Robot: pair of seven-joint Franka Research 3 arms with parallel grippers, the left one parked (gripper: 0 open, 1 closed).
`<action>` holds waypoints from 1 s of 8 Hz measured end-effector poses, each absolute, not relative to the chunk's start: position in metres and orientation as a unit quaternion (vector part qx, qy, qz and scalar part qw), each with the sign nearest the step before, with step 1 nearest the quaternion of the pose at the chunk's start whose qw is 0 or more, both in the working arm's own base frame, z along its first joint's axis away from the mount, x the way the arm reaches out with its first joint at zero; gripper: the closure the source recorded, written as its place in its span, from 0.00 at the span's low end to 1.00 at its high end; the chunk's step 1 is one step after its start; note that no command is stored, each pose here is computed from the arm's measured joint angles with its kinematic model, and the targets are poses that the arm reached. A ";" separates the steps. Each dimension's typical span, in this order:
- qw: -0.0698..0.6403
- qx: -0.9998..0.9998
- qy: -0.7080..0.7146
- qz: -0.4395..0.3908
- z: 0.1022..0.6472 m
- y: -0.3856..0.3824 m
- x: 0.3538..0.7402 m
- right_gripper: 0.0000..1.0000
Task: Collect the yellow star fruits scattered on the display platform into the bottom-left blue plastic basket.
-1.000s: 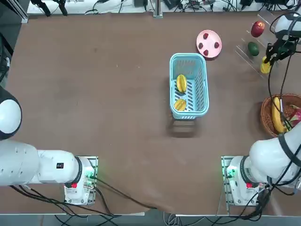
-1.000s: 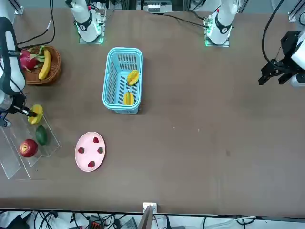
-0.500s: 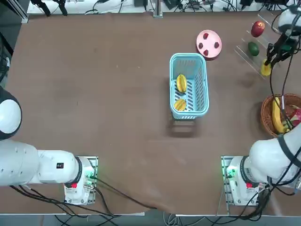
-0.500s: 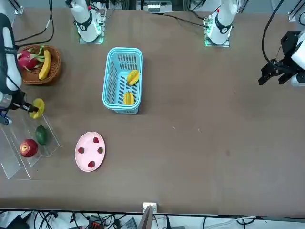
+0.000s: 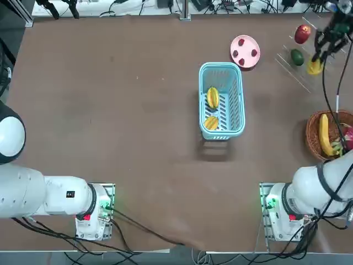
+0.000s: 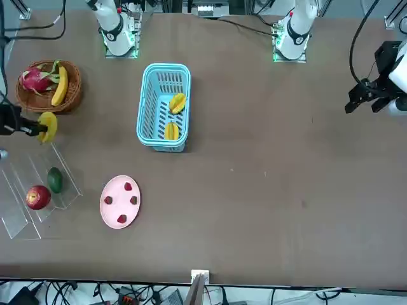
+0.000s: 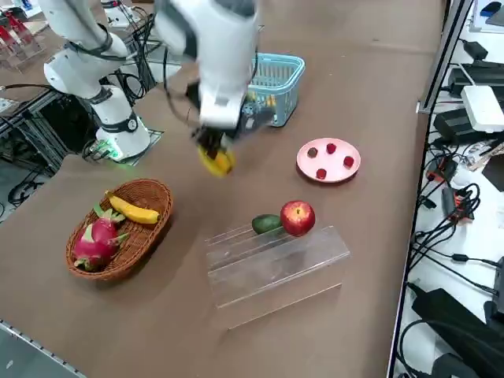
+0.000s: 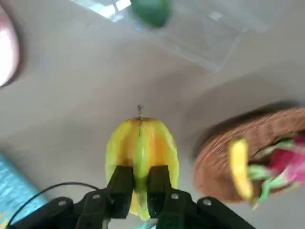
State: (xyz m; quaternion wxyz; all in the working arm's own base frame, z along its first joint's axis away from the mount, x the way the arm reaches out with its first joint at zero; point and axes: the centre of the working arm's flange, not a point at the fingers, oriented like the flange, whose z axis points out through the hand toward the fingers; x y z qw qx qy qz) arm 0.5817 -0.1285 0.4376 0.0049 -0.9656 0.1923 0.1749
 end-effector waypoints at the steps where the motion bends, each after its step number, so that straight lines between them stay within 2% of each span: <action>1: 0.008 -0.964 0.195 0.180 0.459 -0.072 0.581 0.80; 3: 0.000 -0.960 0.217 0.175 0.494 0.041 0.569 0.80; 5: 0.014 -0.959 0.224 0.173 0.507 0.157 0.548 0.80; 8: 0.020 -0.961 0.230 0.154 0.475 0.276 0.509 0.80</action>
